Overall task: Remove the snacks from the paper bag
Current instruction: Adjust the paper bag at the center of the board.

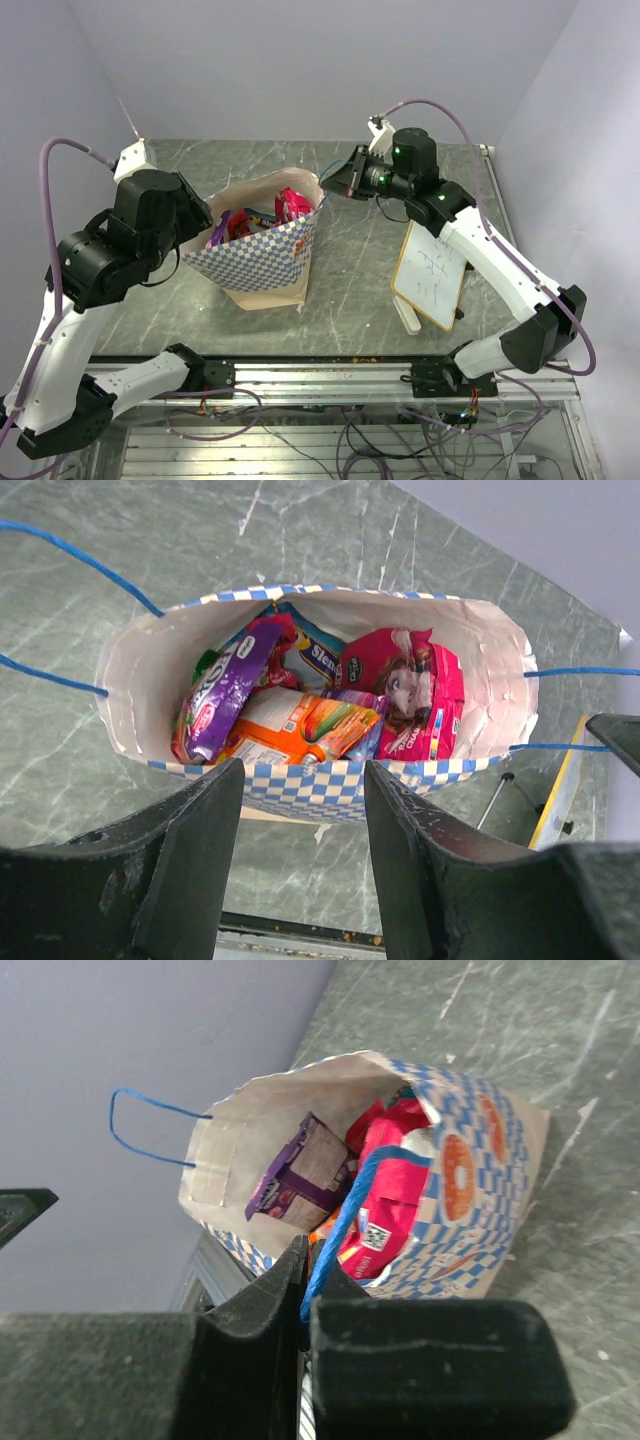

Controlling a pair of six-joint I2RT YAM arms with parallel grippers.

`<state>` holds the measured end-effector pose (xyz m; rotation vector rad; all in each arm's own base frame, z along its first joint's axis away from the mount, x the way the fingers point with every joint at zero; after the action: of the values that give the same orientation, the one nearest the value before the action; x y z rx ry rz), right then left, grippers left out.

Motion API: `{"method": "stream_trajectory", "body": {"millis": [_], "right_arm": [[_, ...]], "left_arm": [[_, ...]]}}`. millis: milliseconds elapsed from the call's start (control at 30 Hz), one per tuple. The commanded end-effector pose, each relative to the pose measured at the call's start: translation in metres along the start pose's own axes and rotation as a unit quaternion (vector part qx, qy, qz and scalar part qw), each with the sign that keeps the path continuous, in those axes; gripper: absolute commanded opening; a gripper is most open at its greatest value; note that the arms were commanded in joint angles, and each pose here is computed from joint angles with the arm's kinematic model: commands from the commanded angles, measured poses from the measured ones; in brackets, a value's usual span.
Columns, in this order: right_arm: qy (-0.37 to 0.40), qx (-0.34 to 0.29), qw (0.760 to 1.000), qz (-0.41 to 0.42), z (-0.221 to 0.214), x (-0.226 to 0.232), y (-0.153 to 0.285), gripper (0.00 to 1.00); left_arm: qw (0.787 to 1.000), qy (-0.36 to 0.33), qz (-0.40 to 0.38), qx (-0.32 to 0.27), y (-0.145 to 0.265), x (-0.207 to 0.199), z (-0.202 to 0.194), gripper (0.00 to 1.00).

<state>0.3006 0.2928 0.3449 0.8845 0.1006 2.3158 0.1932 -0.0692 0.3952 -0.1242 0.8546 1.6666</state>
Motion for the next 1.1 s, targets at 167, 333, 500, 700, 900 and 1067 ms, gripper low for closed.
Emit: {"method": "stream_trajectory", "body": {"millis": [167, 333, 500, 700, 900, 1067], "right_arm": [[0.014, -0.027, 0.999, -0.035, 0.025, -0.035, 0.047, 0.00], [0.033, -0.029, 0.996, -0.071, 0.032, -0.050, 0.060, 0.00], [0.059, -0.038, 0.993, -0.091, 0.042, -0.051, 0.066, 0.00], [0.056, -0.037, 0.994, -0.082, 0.040, -0.051, 0.064, 0.00], [0.045, -0.029, 0.997, -0.062, 0.034, -0.049, 0.059, 0.00], [0.042, -0.021, 0.997, -0.057, 0.033, -0.048, 0.058, 0.00]], "left_arm": [[0.998, 0.039, 0.013, 0.040, -0.004, 0.010, -0.024, 0.61], [0.998, 0.041, 0.037, 0.037, -0.006, 0.020, -0.028, 0.61], [0.993, 0.053, 0.103, 0.015, -0.005, 0.046, -0.029, 0.63], [0.983, 0.091, 0.155, -0.047, 0.009, 0.083, -0.020, 0.65], [0.973, 0.081, 0.192, -0.097, 0.002, 0.098, -0.014, 0.77], [0.965, 0.035, 0.237, -0.107, -0.023, 0.087, -0.012, 0.86]]}}
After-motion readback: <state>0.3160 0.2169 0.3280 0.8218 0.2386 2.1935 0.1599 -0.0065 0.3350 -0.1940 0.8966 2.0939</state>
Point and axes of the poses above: each gripper's point midway between its finger pads, its own y axis back along the fingers, its own x axis along the line the jaws close on, z = x × y, the point moved 3 cm from there along y, back along the fingers, and after that the axes turned 8 degrees about y, right-handed, at the moved point
